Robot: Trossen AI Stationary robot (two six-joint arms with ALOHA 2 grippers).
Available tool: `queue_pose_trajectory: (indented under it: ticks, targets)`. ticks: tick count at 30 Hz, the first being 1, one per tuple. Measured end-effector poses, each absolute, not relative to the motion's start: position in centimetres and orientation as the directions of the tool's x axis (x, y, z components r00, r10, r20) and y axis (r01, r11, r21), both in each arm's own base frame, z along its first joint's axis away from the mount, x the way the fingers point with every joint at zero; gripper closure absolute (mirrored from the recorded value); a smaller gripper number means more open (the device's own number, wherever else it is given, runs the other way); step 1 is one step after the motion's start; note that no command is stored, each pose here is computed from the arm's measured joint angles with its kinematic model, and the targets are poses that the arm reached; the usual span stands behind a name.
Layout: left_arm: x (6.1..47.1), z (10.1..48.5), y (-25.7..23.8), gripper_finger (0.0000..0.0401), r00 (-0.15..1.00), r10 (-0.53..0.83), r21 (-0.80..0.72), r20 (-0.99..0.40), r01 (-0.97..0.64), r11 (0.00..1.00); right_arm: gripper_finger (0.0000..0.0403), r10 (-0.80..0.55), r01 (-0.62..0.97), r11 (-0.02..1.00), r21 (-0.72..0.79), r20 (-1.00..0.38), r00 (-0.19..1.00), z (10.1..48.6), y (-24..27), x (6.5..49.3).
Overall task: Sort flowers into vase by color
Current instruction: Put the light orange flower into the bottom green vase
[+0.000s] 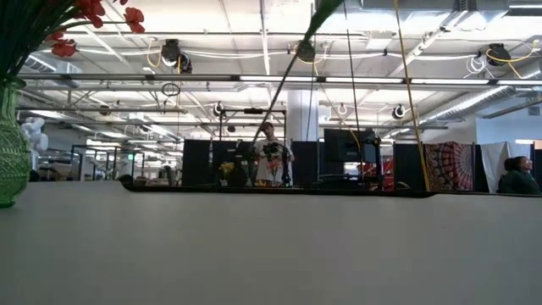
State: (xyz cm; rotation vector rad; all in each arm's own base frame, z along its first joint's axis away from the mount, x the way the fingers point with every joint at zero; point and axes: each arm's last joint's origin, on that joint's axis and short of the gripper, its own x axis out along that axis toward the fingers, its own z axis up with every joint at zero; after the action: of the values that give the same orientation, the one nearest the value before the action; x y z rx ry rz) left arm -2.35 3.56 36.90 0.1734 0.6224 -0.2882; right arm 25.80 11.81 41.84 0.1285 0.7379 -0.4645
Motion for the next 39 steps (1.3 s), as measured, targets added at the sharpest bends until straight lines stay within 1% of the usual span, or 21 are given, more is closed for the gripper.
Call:
queue_pose_trajectory:
  ticks: [3, 8, 11, 20, 31, 32, 36, 39]
  targets:
    - [-2.4, 36.9, 3.6, 0.0228, 0.774, -0.213, 0.073, -0.596, 0.316, 0.946, 0.0403, -0.322, 0.433, 0.901, 0.026, -0.629, 0.708, 43.6, 10.5, 25.1]
    - [-2.4, 36.9, 3.6, 0.0228, 0.774, -0.213, 0.073, -0.596, 0.317, 0.946, 0.0403, -0.227, 0.355, 0.924, 0.144, -0.539, 0.811, 46.1, 8.7, 24.6]
    - [-2.4, 36.9, 3.6, 0.0228, 0.774, -0.213, 0.073, -0.596, 0.317, 0.946, 0.0403, -0.192, 0.321, 0.929, 0.184, -0.503, 0.843, 46.9, 7.9, 24.6]
    - [-2.4, 36.9, 3.6, 0.0228, 0.774, -0.213, 0.073, -0.596, 0.316, 0.946, 0.0403, -0.167, 0.292, 0.942, 0.164, -0.526, 0.834, 46.6, 7.2, 25.5]
    - [-2.3, 36.9, 3.6, 0.0228, 0.775, -0.213, 0.073, -0.595, 0.316, 0.946, 0.0403, -0.147, 0.264, 0.951, 0.158, -0.521, 0.841, 46.6, 6.7, 26.0]
    - [-2.3, 36.9, 3.6, 0.0228, 0.775, -0.213, 0.08, -0.595, 0.321, 0.944, 0.0403, -0.142, 0.257, 0.954, 0.156, -0.522, 0.841, 46.6, 6.7, 26.0]
    - [-2.3, 36.9, 3.6, 0.0228, 0.779, -0.205, 0.213, -0.593, 0.397, 0.893, 0.0403, -0.139, 0.251, 0.956, 0.15, -0.523, 0.841, 46.6, 6.7, 26.0]
    - [-2.3, 36.9, 3.6, 0.0228, 0.779, -0.205, 0.248, -0.592, 0.418, 0.874, 0.0403, -0.138, 0.251, 0.956, 0.151, -0.523, 0.841, 46.6, 6.7, 26.0]
